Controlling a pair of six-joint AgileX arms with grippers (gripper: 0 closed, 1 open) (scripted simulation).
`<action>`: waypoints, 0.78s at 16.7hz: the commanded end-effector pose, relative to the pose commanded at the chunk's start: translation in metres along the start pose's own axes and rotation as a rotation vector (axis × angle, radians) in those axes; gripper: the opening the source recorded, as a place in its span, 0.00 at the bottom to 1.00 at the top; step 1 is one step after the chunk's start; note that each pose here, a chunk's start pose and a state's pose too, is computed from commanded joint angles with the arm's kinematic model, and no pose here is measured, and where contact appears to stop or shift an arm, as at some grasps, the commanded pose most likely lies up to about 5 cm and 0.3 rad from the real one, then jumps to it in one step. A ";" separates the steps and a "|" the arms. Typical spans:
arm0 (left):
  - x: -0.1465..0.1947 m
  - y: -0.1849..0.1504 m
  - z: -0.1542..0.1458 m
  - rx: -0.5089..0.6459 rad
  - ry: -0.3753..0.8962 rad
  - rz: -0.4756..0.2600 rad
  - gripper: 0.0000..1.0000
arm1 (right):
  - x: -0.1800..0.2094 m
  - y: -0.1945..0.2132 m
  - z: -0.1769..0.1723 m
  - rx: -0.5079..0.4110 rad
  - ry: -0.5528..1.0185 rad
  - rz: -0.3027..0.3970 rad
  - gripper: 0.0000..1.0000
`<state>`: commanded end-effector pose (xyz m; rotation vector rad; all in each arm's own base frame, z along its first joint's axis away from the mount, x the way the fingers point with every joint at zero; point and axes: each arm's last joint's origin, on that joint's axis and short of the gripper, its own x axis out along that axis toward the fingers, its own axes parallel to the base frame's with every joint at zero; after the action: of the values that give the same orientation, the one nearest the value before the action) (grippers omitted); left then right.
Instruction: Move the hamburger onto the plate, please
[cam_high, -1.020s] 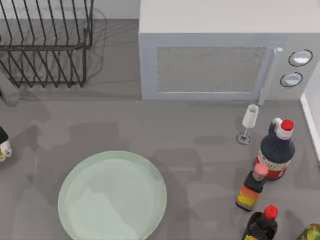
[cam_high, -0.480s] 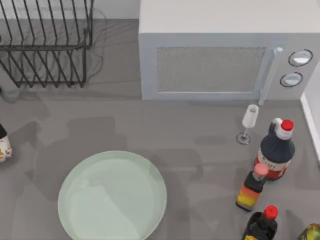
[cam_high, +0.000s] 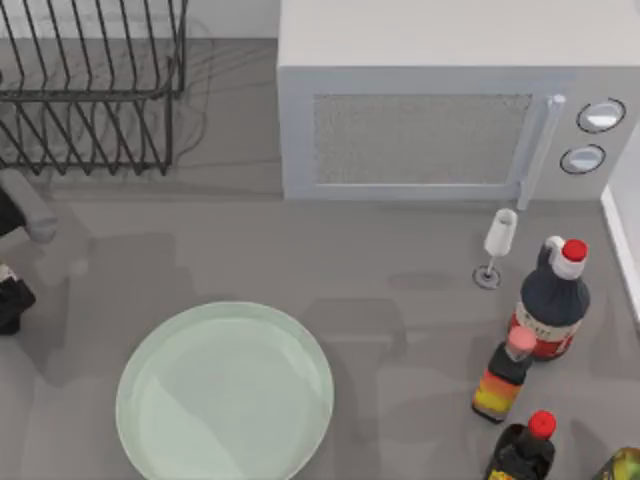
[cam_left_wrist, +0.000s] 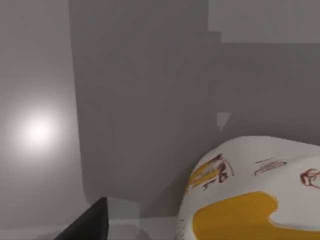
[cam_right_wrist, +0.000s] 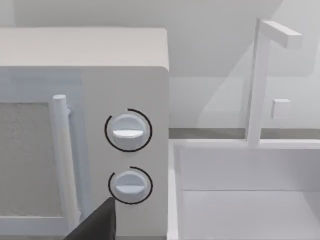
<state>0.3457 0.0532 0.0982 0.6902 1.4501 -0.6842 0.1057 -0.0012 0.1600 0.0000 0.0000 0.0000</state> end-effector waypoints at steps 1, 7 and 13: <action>0.005 -0.001 -0.001 0.000 0.002 -0.004 1.00 | 0.000 0.000 0.000 0.000 0.000 0.000 1.00; 0.007 -0.001 -0.001 0.000 0.003 -0.004 0.85 | 0.000 0.000 0.000 0.000 0.000 0.000 1.00; 0.007 -0.001 -0.001 0.000 0.003 -0.004 0.40 | 0.000 0.000 0.000 0.000 0.000 0.000 1.00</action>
<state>0.3445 0.0532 0.0915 0.6882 1.4545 -0.6870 0.1057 -0.0012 0.1600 0.0000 0.0000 0.0000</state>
